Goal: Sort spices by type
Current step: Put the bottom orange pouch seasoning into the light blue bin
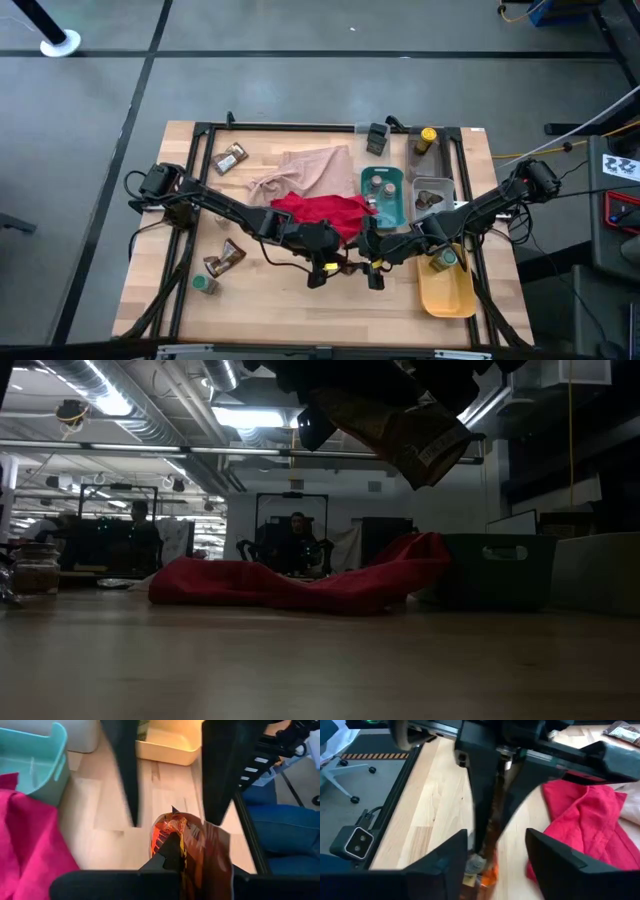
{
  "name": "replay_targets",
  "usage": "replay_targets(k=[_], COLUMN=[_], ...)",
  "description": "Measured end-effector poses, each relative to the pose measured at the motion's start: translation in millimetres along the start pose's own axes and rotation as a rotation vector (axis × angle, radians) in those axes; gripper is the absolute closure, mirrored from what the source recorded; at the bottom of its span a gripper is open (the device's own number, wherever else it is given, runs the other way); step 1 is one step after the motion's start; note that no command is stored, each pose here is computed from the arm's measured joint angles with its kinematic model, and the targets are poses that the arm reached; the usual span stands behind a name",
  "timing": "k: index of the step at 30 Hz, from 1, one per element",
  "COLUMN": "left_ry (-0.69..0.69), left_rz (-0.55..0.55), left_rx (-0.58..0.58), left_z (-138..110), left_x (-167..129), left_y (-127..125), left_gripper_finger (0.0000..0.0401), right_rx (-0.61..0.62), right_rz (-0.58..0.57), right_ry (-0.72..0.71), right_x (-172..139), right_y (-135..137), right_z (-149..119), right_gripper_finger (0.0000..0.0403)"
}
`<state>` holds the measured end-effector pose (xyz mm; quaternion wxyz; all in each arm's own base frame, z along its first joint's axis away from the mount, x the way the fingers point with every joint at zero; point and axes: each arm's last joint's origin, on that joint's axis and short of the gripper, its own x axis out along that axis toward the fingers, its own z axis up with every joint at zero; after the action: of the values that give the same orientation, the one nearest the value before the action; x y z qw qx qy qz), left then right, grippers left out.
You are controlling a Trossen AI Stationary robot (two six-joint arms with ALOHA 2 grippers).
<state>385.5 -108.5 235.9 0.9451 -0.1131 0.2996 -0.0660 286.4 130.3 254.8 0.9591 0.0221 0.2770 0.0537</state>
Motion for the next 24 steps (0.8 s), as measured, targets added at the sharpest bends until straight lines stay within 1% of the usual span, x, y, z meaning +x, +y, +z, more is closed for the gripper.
replay_targets(k=[3,7,12,14,17,20,24], left_ry=[-0.019,-0.028,-0.017,-0.009,-0.01,-0.002,0.046], left_rz=[-0.003,-0.005,0.003,0.005,0.003,0.001,-0.004], left_rx=[-0.001,-0.001,0.0,0.005,0.008,0.007,0.012], left_z=[1.7,2.7,1.6,0.3,0.0,-0.6,-6.7], left_x=[0.0,0.0,-0.1,-0.1,-0.2,-0.5,0.2], left_y=[-0.5,-0.8,-0.5,-1.7,-2.9,-4.1,-5.6], left_gripper_finger=[0.0401,0.0401,0.0401,0.04,0.04,0.04,0.04], right_rx=[-0.004,-0.005,0.001,0.003,0.003,-0.003,-0.002], right_rz=[0.01,0.01,0.013,0.012,0.013,0.014,0.017], right_ry=[0.018,0.02,0.008,0.01,0.008,0.006,-0.004], right_x=[5.7,14.1,15.2,15.3,15.2,15.2,14.1], right_y=[1.3,2.8,3.3,3.1,3.3,3.4,3.6], right_z=[-2.9,-6.1,-5.3,-5.6,-5.5,-5.3,-3.8], right_gripper_finger=[0.0237,0.0265,0.0304,0.0314,0.0313,0.0293,0.0265])
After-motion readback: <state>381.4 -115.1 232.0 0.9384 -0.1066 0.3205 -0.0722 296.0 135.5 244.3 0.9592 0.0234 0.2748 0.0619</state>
